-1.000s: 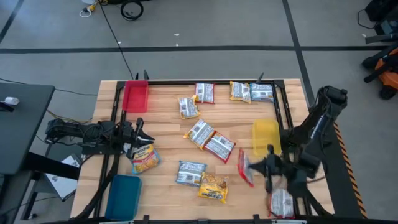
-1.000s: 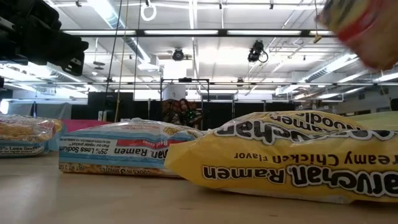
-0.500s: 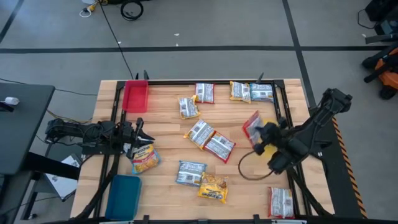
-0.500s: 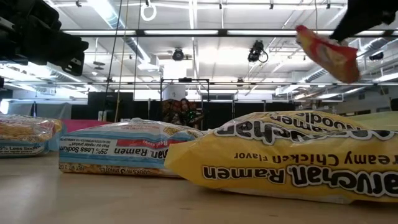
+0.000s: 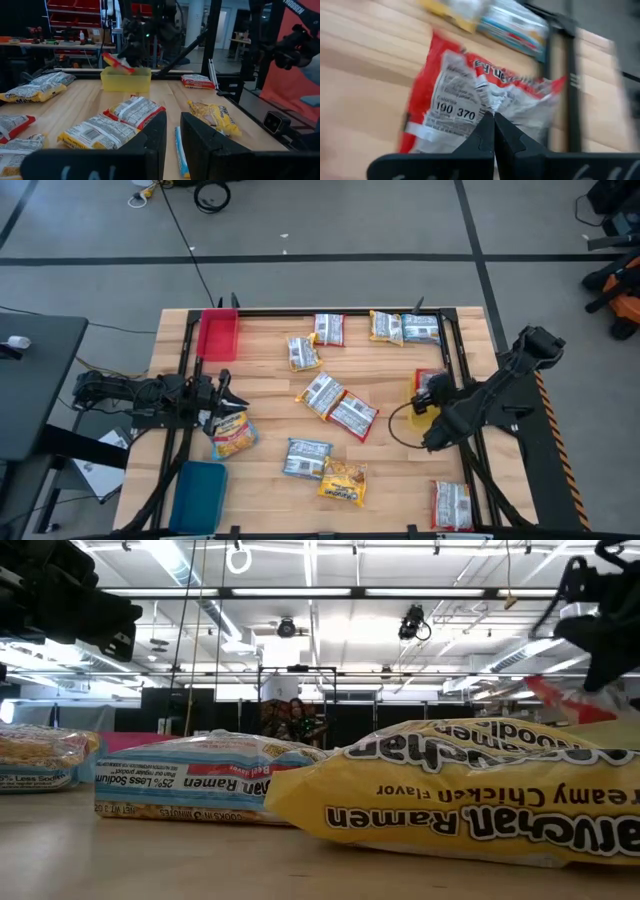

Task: Sort Maruchan noodles
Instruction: Put the red noodle pack into the yellow bin

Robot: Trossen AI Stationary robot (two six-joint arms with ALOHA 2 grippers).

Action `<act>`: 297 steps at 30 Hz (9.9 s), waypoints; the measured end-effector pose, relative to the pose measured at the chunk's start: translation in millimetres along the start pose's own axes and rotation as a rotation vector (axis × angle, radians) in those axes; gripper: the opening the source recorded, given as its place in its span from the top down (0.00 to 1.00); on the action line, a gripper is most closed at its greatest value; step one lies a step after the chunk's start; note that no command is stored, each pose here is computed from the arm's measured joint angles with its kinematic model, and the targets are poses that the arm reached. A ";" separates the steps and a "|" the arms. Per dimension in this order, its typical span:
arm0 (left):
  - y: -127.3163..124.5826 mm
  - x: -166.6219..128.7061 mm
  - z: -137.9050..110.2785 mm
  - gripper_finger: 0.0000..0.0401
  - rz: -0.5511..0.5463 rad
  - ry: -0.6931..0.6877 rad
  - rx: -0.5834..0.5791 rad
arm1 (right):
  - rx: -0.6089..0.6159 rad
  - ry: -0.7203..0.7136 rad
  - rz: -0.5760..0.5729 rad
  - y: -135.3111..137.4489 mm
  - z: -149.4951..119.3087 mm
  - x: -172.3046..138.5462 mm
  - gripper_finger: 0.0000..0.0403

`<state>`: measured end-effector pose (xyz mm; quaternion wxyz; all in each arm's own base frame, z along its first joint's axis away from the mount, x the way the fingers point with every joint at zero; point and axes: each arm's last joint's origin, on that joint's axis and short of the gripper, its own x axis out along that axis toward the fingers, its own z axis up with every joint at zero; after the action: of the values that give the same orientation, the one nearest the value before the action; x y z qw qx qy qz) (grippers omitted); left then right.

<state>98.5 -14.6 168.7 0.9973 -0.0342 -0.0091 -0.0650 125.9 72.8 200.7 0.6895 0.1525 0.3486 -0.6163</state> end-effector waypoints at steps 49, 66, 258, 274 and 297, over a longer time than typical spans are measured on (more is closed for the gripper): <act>0.0 0.1 -0.6 0.85 0.000 0.006 0.000 | 0.244 0.498 -0.132 73.0 17.7 31.3 0.64; 0.0 0.1 -0.5 0.85 0.000 0.006 0.000 | 0.477 0.279 -0.460 71.3 11.6 84.6 0.64; 0.0 0.4 -0.5 0.85 0.000 0.007 0.001 | -1.541 0.712 0.438 67.4 114.9 117.1 0.89; 0.1 0.4 -0.5 0.85 0.001 0.006 0.000 | -0.892 0.565 0.083 25.5 98.1 24.2 0.99; 0.0 0.4 -0.8 0.85 0.000 0.010 0.000 | -0.136 0.707 -0.261 24.0 92.2 82.1 0.99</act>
<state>98.9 -14.7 167.9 0.9973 -0.0340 -0.0043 -0.0649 175.7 -42.5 206.0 0.4513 0.2637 0.6214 -0.5836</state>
